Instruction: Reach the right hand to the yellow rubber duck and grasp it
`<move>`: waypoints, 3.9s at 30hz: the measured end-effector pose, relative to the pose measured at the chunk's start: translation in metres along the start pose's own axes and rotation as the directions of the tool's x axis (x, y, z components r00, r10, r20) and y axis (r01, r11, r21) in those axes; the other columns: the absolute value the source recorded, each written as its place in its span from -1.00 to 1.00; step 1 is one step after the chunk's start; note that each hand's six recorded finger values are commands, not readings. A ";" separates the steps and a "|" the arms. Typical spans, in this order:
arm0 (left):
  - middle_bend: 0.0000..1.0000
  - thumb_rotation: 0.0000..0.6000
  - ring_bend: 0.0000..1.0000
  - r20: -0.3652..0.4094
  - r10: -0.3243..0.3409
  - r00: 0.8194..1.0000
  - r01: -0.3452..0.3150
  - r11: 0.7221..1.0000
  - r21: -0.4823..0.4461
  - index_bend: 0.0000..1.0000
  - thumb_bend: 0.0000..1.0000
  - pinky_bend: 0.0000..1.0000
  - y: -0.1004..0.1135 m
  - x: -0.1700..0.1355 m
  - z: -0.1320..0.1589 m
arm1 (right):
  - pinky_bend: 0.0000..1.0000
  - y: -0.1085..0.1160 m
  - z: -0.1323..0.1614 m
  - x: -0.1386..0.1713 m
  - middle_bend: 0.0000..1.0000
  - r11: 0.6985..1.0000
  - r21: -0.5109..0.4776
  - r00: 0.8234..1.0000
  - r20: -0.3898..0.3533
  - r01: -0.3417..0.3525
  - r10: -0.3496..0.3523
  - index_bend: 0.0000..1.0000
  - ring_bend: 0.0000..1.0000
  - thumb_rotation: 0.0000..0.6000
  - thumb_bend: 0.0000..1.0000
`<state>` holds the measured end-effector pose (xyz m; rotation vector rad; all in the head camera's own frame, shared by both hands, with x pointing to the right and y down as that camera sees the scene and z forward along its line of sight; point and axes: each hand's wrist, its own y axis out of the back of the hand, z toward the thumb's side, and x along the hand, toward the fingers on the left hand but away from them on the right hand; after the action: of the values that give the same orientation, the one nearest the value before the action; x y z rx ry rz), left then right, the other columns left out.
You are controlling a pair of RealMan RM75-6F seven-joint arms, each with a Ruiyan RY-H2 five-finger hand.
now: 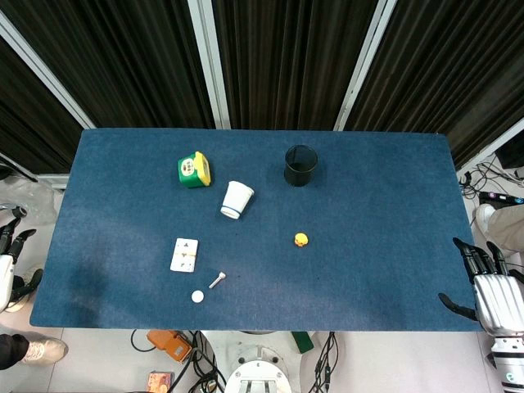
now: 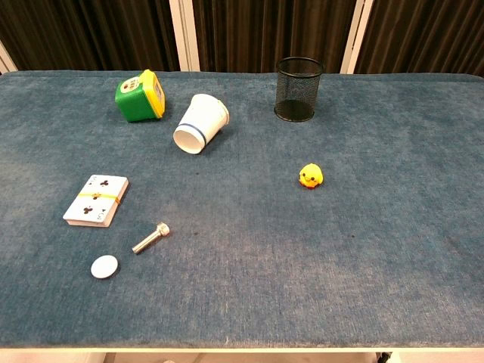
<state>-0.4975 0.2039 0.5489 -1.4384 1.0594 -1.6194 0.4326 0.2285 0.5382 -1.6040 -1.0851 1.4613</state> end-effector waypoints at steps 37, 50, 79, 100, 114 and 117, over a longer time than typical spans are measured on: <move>-0.99 1.00 -0.89 -0.035 -0.015 0.999 0.015 1.000 -0.007 -0.66 -0.40 -0.62 -0.001 0.001 -0.005 | -0.63 -0.063 0.034 -0.088 -0.58 0.980 -0.034 0.970 -0.156 -0.194 0.187 -0.37 -0.52 1.00 -0.45; -0.99 1.00 -0.89 -0.036 -0.018 0.999 0.018 1.000 -0.002 -0.66 -0.40 -0.62 -0.001 0.001 -0.006 | -0.62 -0.117 0.083 -0.145 -0.58 0.960 -0.037 0.934 -0.247 -0.276 0.259 -0.22 -0.52 1.00 -0.45; -0.99 1.00 -0.89 -0.017 -0.035 0.999 0.035 0.999 0.020 -0.66 -0.40 -0.62 -0.006 0.001 -0.002 | -0.60 -0.173 0.172 -0.201 -0.58 0.932 -0.113 0.885 -0.369 -0.346 0.284 -0.03 -0.50 1.00 -0.34; -0.99 1.00 -0.89 -0.011 -0.039 0.999 0.039 0.999 0.026 -0.66 -0.40 -0.62 -0.008 0.002 -0.001 | -0.60 -0.185 0.198 -0.207 -0.58 0.916 -0.116 0.859 -0.409 -0.385 0.309 0.05 -0.50 1.00 -0.27; -0.99 1.00 -0.89 -0.014 -0.038 0.999 0.039 0.999 0.029 -0.66 -0.40 -0.62 -0.007 0.003 -0.002 | -0.55 -0.190 0.204 -0.214 -0.56 0.913 -0.107 0.855 -0.409 -0.393 0.320 0.25 -0.45 1.00 -0.09; -0.99 1.00 -0.89 -0.014 -0.040 0.999 0.040 0.999 0.032 -0.66 -0.40 -0.62 -0.007 0.003 -0.002 | -0.53 -0.188 0.205 -0.215 -0.54 0.917 -0.117 0.859 -0.410 -0.382 0.306 0.33 -0.42 1.00 0.02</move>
<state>-0.5001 0.2048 0.5567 -1.4381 1.0139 -1.6692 0.2035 0.0998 0.7717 -2.2088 -0.7527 1.1992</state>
